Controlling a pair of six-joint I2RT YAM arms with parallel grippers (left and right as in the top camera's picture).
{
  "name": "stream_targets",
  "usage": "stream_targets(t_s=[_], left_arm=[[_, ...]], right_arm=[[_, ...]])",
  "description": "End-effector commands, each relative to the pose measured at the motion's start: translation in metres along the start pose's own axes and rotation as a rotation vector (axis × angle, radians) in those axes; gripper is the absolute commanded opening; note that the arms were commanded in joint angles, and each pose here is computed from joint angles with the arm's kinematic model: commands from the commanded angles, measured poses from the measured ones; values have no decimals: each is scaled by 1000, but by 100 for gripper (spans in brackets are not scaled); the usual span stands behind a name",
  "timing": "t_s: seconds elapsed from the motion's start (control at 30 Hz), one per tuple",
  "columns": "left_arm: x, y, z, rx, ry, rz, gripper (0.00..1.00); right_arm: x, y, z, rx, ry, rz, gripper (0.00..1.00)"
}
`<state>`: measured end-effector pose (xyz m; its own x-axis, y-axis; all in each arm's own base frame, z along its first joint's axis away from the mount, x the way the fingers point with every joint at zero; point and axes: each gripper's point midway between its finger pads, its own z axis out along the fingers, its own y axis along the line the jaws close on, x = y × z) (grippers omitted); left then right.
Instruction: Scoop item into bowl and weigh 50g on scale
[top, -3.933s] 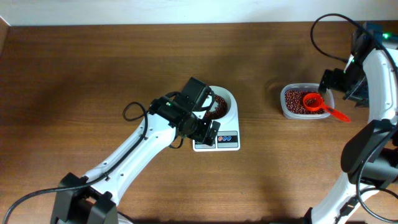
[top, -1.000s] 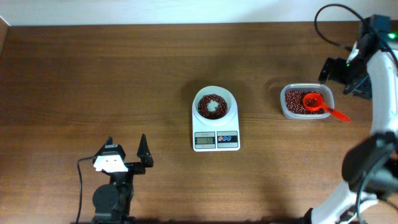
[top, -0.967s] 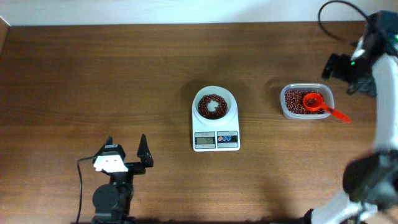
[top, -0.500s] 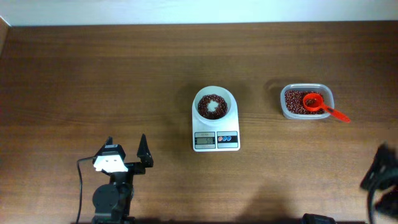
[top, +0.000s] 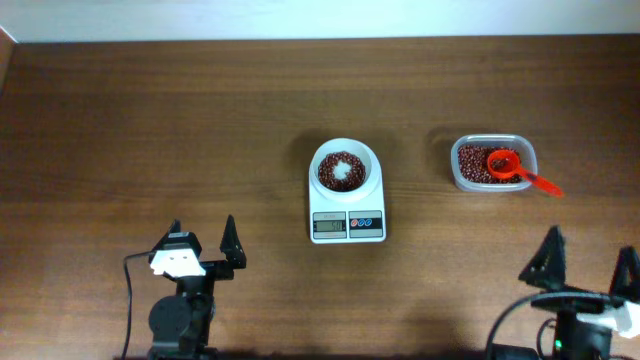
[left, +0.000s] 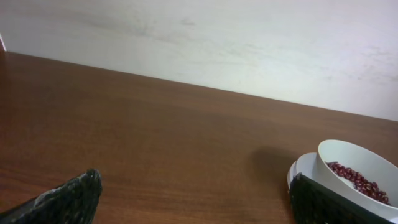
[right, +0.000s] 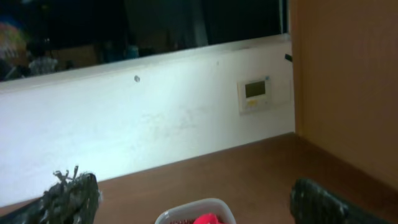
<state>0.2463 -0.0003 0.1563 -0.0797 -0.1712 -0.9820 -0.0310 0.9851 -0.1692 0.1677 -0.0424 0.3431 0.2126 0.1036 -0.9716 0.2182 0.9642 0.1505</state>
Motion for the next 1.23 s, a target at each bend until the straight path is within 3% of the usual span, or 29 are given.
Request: stream_targets(t_s=[0.0,0.1,0.13,0.37,1.2], left_arm=[[0,3,0,-13,-3,12,99],[0,3,0,-13,-3,12,99],[0,3,0,-13,-3,12,99],[0,3,0,-13,-3,12,99],[0,3,0,-12,-2,13,99]], right_arm=[[16,9,22,-57,-121,-64,99],[64,14,37,-108,-104,-68,99],[103,14,41,-131,-25,-74,99],[199,6,35,-129,273,-84,99],[200,5,35,-126,278,-84,99]])
